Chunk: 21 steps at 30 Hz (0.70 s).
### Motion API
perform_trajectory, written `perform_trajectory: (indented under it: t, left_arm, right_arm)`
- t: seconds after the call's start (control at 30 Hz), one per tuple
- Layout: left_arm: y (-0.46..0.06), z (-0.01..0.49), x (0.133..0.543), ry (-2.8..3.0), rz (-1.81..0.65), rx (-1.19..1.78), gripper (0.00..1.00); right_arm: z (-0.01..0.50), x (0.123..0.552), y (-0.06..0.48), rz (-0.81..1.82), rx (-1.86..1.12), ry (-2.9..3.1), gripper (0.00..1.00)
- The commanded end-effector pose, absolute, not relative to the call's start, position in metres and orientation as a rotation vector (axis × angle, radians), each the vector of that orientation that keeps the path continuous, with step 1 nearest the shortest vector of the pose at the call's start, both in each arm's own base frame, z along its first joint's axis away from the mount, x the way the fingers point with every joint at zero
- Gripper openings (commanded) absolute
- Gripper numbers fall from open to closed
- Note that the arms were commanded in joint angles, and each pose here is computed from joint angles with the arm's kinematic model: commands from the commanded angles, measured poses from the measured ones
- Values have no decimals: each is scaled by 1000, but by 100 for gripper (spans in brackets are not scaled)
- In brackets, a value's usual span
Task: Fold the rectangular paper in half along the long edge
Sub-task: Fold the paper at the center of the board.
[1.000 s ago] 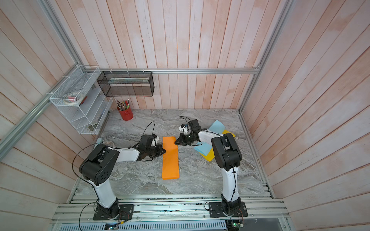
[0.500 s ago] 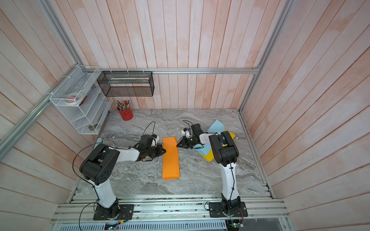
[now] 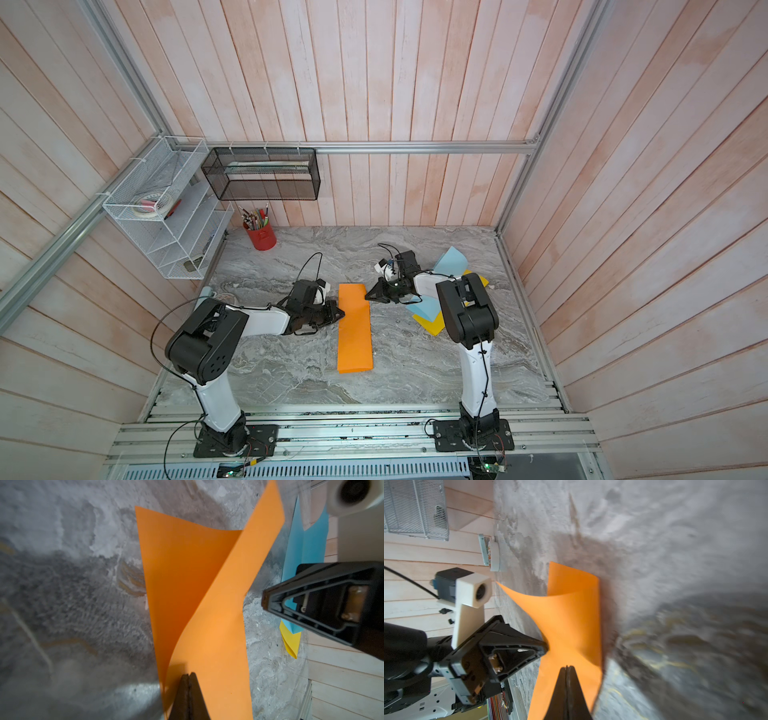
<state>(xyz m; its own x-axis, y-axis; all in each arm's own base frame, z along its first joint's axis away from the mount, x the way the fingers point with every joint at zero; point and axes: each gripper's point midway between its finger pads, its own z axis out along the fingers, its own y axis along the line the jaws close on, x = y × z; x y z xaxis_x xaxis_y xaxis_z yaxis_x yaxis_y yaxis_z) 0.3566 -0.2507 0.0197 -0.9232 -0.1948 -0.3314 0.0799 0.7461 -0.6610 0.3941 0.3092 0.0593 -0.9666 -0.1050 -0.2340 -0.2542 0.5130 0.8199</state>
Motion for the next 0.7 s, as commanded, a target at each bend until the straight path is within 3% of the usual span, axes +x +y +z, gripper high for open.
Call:
perform_trajectory:
  t: [0.0,0.43,0.67]
  left_arm:
    - [-220,-48,305,2856,-798,-196,0]
    - [-220,-47,305,2859,-794,-191,0]
    - [-218,-49,302,2867,-785,-189,0]
  right_arm:
    - [48,402,309,1450,-301,2615,0]
    - [-8,418,245,1244,-107,2743,0]
    - [51,425,258,1319,-186,2609,0]
